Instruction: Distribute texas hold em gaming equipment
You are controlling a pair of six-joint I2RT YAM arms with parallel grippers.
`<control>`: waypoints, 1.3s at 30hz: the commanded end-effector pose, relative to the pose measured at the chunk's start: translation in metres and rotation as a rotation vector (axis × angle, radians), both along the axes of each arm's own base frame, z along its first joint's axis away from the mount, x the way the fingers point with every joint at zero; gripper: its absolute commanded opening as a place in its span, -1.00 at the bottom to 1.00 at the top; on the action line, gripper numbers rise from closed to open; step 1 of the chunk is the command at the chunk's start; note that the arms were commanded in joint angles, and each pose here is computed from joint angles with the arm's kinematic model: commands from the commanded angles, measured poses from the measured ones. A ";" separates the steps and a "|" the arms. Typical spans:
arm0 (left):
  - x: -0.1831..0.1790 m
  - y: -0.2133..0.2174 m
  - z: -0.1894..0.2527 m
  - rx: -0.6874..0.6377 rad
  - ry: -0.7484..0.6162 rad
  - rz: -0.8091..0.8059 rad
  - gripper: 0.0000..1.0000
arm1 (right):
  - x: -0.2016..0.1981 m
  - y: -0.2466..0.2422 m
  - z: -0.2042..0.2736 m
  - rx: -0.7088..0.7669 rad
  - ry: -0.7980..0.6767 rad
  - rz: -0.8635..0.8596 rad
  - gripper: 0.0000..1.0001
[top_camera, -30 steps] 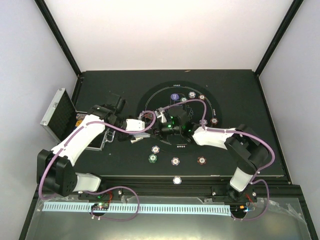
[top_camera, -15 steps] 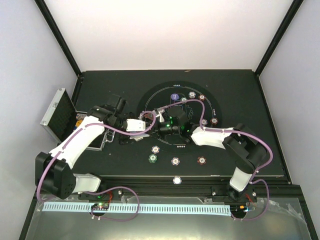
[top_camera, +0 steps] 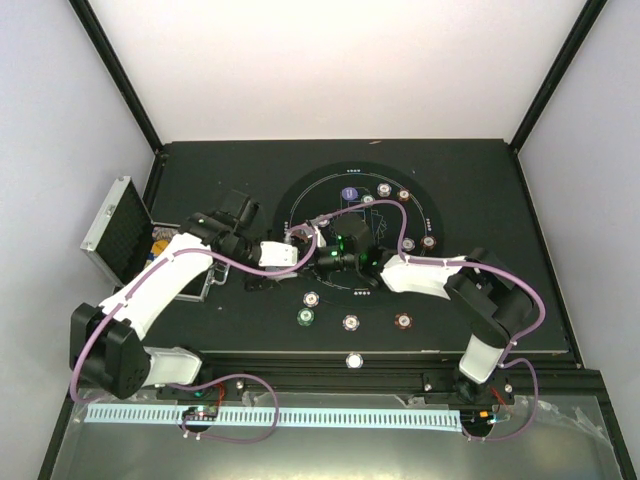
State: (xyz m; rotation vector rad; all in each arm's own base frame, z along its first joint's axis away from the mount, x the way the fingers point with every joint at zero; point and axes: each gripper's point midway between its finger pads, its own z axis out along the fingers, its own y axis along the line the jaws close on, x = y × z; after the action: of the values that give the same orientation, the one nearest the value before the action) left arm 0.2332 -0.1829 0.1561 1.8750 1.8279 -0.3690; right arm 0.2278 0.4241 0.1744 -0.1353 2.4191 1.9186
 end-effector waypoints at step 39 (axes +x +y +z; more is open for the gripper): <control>-0.021 0.008 0.031 -0.021 0.005 0.085 -0.97 | -0.004 -0.008 -0.033 -0.186 -0.102 0.040 -0.15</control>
State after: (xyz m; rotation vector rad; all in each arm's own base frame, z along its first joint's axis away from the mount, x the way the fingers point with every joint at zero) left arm 0.2226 -0.1691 0.1684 1.7918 1.9501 -0.3255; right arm 0.2195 0.4306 0.1778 -0.3552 2.3948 1.8156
